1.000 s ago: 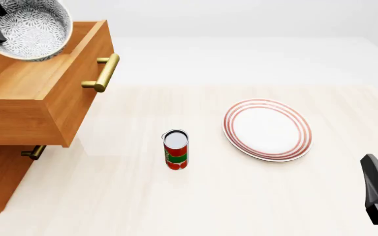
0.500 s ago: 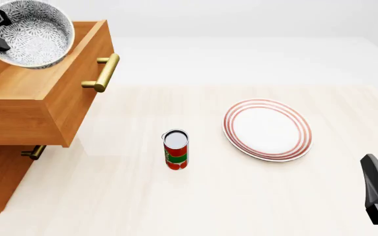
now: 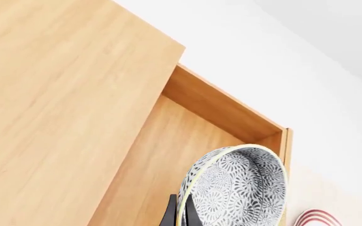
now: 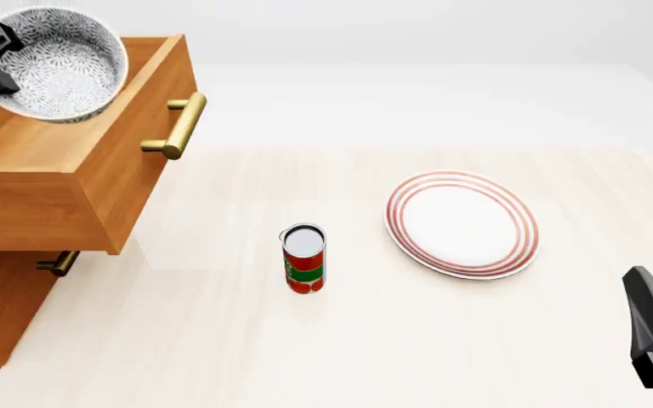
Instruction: Put the bowl in the top drawer of the cabinet.
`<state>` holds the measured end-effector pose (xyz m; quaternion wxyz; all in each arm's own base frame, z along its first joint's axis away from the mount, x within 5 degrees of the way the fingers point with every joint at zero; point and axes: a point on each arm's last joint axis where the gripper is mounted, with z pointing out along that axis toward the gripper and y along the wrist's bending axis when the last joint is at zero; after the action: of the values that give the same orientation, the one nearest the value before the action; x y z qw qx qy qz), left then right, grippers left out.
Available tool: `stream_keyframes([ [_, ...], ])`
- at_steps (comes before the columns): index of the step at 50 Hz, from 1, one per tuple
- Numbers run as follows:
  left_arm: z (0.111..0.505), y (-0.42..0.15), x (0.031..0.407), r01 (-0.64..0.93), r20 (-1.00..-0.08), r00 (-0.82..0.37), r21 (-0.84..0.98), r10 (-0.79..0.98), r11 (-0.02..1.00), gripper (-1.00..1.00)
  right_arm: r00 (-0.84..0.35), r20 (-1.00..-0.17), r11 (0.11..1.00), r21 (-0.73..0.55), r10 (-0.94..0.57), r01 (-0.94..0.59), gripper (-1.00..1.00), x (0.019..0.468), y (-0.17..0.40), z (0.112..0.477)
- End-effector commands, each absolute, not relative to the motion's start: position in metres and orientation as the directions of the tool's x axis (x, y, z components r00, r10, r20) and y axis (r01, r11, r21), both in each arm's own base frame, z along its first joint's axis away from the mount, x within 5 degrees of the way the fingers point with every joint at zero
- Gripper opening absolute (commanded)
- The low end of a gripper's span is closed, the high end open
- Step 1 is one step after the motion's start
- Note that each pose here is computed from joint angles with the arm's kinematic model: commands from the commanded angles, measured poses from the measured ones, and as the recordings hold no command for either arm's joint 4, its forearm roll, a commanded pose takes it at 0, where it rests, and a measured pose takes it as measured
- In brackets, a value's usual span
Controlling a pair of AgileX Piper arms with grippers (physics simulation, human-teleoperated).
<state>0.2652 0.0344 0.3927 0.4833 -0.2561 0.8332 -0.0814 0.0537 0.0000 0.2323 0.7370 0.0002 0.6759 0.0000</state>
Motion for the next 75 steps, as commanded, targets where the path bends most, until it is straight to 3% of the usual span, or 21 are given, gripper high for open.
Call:
stream_keyframes([
  [1, 0.390, 0.035, 0.269, -0.347, -0.763, -0.399, -0.387, -0.508, 0.854, -1.00, 0.086, -0.996, 1.000, 0.000, 0.000, 0.000, 1.00, 0.053, 0.000, 0.232],
  [75, 0.358, 0.048, 0.284, -0.403, -0.734, -0.429, -0.367, -0.527, 0.839, -1.00, 0.086, -0.996, 1.000, 0.000, 0.000, 0.000, 1.00, 0.054, 0.000, 0.232],
])
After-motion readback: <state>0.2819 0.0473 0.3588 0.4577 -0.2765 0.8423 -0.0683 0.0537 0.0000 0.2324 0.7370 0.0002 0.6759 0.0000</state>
